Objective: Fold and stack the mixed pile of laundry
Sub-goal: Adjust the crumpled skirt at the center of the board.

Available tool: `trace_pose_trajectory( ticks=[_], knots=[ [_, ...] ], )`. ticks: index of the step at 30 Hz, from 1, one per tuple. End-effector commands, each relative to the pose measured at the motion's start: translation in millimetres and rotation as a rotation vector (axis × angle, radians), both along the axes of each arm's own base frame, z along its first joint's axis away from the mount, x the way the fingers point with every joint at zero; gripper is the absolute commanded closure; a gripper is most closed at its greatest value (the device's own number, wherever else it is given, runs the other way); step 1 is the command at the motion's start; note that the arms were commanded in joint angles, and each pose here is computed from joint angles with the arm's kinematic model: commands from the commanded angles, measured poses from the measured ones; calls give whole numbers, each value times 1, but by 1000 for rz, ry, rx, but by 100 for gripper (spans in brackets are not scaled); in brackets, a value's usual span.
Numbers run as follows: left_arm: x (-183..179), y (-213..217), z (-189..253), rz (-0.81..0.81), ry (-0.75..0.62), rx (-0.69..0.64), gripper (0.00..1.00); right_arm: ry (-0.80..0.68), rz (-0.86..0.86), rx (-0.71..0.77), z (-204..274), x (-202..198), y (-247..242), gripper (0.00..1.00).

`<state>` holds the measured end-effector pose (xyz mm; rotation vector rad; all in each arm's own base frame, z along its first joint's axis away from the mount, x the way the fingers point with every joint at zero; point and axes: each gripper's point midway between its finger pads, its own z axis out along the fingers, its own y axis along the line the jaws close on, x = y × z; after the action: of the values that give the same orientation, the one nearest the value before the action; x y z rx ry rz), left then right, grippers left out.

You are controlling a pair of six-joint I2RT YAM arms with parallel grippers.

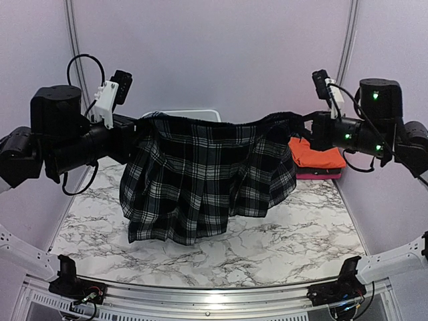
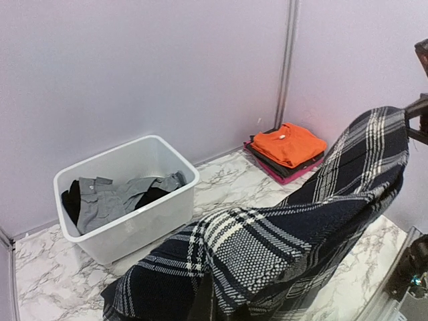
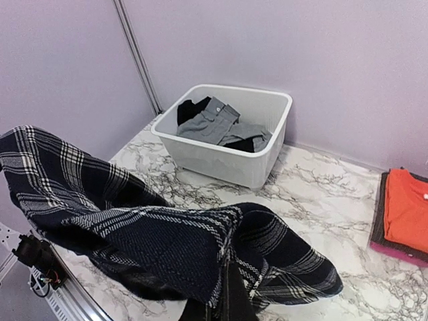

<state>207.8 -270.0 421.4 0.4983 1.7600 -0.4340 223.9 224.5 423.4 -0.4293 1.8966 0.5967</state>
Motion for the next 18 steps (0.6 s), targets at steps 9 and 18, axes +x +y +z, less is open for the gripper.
trace_pose_trajectory(
  ticks=[9,18],
  knots=[
    [-113,-29,26,-520,92,-84,100,34,487,228,50,-118,-10,100],
    [-95,-16,75,-402,13,-130,100,26,605,286,94,-115,25,100]
  ],
)
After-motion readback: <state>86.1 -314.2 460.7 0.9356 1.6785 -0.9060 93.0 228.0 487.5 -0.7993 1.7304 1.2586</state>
